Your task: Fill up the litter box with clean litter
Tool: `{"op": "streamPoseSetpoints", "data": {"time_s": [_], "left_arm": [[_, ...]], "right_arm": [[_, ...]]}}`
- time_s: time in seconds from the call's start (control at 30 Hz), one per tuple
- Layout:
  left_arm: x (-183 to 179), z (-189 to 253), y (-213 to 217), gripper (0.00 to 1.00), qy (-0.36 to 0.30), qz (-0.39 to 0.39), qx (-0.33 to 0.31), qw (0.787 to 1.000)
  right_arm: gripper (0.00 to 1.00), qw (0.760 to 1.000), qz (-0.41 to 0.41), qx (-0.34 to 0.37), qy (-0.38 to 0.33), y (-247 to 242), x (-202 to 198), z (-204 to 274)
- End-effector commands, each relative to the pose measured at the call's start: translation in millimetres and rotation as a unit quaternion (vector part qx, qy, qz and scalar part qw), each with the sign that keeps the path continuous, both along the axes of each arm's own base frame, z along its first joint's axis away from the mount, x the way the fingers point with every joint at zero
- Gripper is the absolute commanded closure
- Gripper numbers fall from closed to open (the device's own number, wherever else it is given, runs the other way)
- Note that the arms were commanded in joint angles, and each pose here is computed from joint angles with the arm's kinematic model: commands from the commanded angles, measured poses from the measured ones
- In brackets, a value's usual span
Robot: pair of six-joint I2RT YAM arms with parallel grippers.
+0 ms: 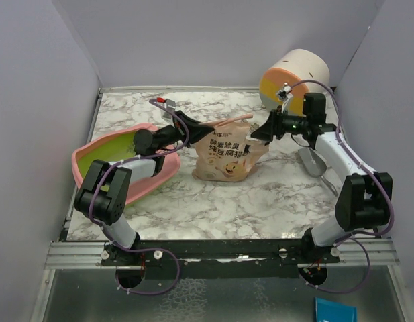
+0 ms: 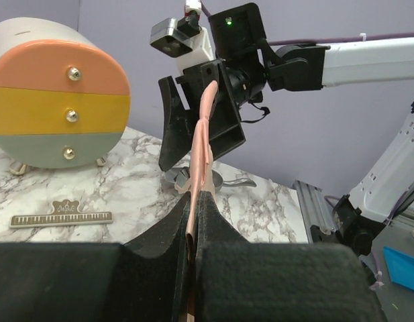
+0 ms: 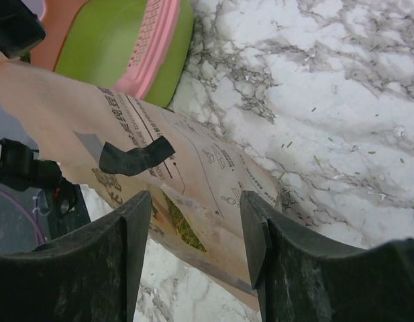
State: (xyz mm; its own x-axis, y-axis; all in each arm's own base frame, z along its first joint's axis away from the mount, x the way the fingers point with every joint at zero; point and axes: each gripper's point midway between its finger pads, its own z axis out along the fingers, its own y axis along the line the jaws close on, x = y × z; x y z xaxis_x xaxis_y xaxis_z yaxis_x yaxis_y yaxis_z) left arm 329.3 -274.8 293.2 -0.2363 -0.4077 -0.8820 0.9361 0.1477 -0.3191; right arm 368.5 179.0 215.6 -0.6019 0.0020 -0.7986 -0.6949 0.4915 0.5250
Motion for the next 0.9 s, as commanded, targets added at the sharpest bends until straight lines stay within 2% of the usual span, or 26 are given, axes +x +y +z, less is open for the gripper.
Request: {"op": "streamPoseSetpoints", "data": {"time_s": [0.0,0.2,0.4,0.47,0.57,0.63,0.73,0.87], "left_arm": [[-30,81,5,1.0,-0.185,-0.004,-0.076,0.98],[-36,82,-3,1.0,-0.194,-0.022,-0.072,0.978],[-36,79,-5,1.0,-0.195,-0.027,-0.067,0.978],[-36,79,-5,1.0,-0.194,-0.029,-0.066,0.978],[-35,79,-6,1.0,-0.197,-0.03,-0.065,0.978],[-35,79,-7,1.0,-0.197,-0.034,-0.064,0.978],[-34,80,-7,1.0,-0.196,-0.036,-0.063,0.978],[-36,78,-7,1.0,-0.201,-0.036,-0.059,0.977]], "right_arm": [[0.45,0.998,0.052,-0.018,0.005,15,-21,-13],[0.45,0.997,0.068,-0.021,0.028,21,-25,-30],[0.47,0.996,0.084,-0.03,0.02,26,-33,-29],[0.53,0.995,0.089,-0.034,0.013,28,-37,-29],[0.73,0.994,0.079,-0.068,0.023,29,-38,-41],[0.86,0.992,0.058,-0.104,0.032,27,-32,-49],[0.98,0.991,0.007,-0.132,0.019,20,-17,-46],[0.99,0.989,-0.068,-0.126,-0.041,10,-2,-11]]}}
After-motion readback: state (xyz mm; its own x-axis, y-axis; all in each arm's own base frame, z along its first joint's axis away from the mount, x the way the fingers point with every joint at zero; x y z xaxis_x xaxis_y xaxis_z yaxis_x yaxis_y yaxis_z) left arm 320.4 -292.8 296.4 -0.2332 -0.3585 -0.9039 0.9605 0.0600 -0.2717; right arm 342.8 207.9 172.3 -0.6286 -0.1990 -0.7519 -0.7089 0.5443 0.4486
